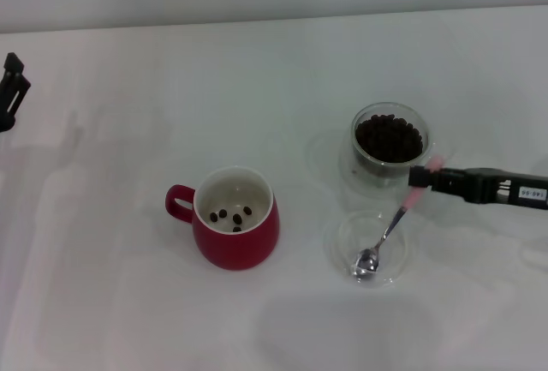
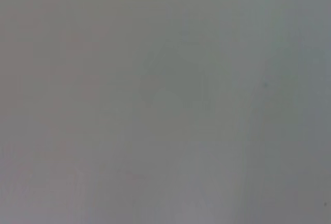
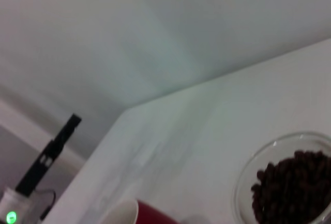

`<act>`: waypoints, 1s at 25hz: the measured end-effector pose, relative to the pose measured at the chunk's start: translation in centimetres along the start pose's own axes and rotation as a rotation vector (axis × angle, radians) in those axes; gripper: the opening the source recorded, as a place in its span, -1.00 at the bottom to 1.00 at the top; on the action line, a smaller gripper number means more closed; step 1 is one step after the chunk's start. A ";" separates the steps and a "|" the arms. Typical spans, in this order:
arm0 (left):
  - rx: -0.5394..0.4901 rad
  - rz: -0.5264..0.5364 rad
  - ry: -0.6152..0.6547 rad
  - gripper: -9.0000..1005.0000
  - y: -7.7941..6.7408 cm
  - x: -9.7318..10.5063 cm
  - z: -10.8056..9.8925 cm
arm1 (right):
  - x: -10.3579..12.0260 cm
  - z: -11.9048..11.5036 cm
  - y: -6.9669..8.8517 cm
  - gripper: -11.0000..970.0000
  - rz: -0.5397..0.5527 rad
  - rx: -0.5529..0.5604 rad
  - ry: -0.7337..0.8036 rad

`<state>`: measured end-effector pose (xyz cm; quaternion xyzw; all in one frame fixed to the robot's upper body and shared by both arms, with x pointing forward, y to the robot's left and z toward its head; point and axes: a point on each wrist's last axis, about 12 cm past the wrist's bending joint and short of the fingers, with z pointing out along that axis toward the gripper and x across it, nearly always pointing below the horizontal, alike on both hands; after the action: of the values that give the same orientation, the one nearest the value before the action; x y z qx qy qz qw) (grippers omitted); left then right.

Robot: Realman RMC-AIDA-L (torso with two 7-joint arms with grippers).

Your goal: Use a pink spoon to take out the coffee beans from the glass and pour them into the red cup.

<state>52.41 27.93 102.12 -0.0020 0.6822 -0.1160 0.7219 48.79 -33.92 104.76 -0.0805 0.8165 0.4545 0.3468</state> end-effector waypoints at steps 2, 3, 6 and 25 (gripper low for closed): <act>-0.001 0.002 0.000 0.78 0.1 0.0 0.0 | 0.0 0.4 0.0 -0.39 -0.016 0.004 0.024; -0.001 0.003 0.001 0.78 0.1 0.0 0.0 | -0.1 0.5 -0.1 -0.39 -0.020 0.011 0.028; -0.002 0.002 0.001 0.78 0.1 0.0 -0.1 | -0.2 0.7 -0.4 -0.39 -0.028 0.035 0.029; -0.002 0.002 -0.005 0.78 0.1 0.0 -0.2 | -1.7 -1.7 -1.9 -0.22 -0.099 0.136 -0.005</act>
<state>52.25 28.09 102.12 -0.0024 0.6805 -0.1145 0.7237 50.09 -36.68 105.17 -0.0956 0.8397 0.3805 0.3755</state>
